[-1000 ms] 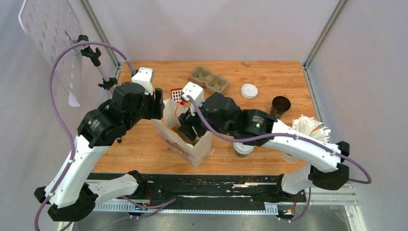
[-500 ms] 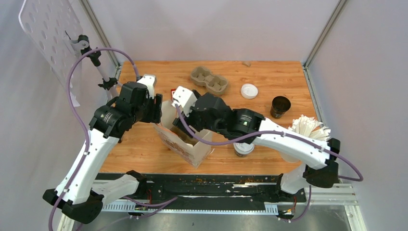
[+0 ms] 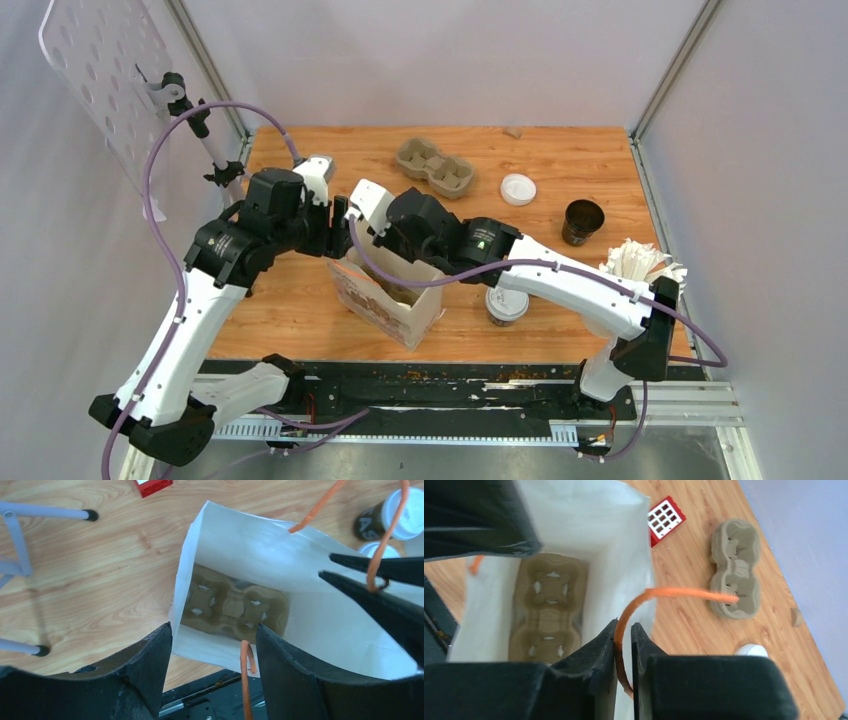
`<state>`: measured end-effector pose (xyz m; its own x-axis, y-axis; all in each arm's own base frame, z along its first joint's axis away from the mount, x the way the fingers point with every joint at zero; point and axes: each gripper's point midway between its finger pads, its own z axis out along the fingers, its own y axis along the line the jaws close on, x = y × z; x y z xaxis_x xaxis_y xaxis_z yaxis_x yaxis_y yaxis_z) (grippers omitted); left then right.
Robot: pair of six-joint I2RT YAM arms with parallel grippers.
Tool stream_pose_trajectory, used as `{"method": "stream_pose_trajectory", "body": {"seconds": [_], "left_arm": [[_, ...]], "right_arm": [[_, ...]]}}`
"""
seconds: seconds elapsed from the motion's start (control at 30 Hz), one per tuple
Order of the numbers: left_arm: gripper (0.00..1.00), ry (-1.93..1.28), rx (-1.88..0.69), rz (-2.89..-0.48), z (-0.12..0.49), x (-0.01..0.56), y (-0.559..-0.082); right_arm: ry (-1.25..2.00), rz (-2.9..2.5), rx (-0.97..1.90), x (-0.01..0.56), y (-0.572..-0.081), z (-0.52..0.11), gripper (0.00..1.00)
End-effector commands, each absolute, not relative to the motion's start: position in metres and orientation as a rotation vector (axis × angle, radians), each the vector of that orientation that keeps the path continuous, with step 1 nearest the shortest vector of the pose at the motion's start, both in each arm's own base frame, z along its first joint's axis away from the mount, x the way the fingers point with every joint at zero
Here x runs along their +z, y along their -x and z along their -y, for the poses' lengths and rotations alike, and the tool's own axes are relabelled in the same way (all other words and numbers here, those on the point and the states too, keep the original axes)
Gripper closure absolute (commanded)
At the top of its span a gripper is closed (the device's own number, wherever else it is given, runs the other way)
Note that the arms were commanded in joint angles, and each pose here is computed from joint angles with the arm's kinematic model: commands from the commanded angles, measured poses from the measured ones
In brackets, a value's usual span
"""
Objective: Pack the takeout coffee
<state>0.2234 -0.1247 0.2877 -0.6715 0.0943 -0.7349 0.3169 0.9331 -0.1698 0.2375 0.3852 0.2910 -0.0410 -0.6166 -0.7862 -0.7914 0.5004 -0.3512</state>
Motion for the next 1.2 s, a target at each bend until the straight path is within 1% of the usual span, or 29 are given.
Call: {"method": "stream_pose_trajectory", "body": {"seconds": [0.0, 0.13, 0.27, 0.4, 0.47, 0.7, 0.8, 0.9, 0.97, 1.1, 1.17], "left_arm": [[0.28, -0.245, -0.498, -2.185, 0.136, 0.328, -0.220], [0.22, -0.195, -0.445, -2.184, 0.125, 0.338, -0.218], [0.16, -0.169, -0.461, -2.181, 0.125, 0.345, -0.217], [0.14, -0.182, -0.480, -2.188, 0.132, 0.352, -0.222], [0.14, -0.210, -0.452, -2.187, 0.132, 0.353, -0.229], [0.15, -0.220, -0.265, -2.192, 0.119, 0.339, -0.259], [0.16, -0.206, -0.241, -2.204, 0.117, 0.331, -0.265], [0.19, -0.267, -0.299, -2.216, 0.127, 0.321, -0.268], [0.23, -0.303, -0.354, -2.243, 0.136, 0.307, -0.269], [0.26, -0.334, -0.396, -2.319, 0.143, 0.281, -0.267], [0.27, -0.349, -0.406, -2.312, 0.145, 0.277, -0.271]], "right_arm": [[1.116, -1.682, 0.260, 0.332, -0.256, -0.376, 0.91], [1.139, -1.694, 0.299, 0.330, -0.265, -0.371, 1.00], [1.197, -1.695, 0.304, 0.326, -0.267, -0.366, 1.00], [1.207, -1.676, 0.319, 0.334, -0.273, -0.362, 1.00], [1.199, -1.681, 0.319, 0.335, -0.278, -0.355, 1.00], [1.312, -1.560, 0.360, 0.326, -0.272, -0.352, 1.00], [1.335, -1.538, 0.380, 0.333, -0.274, -0.353, 1.00], [1.363, -1.522, 0.360, 0.327, -0.284, -0.352, 1.00], [1.368, -1.524, 0.345, 0.323, -0.288, -0.351, 0.97], [1.331, -1.467, 0.437, 0.352, -0.274, -0.354, 0.93], [1.326, -1.458, 0.435, 0.358, -0.273, -0.352, 0.94]]}}
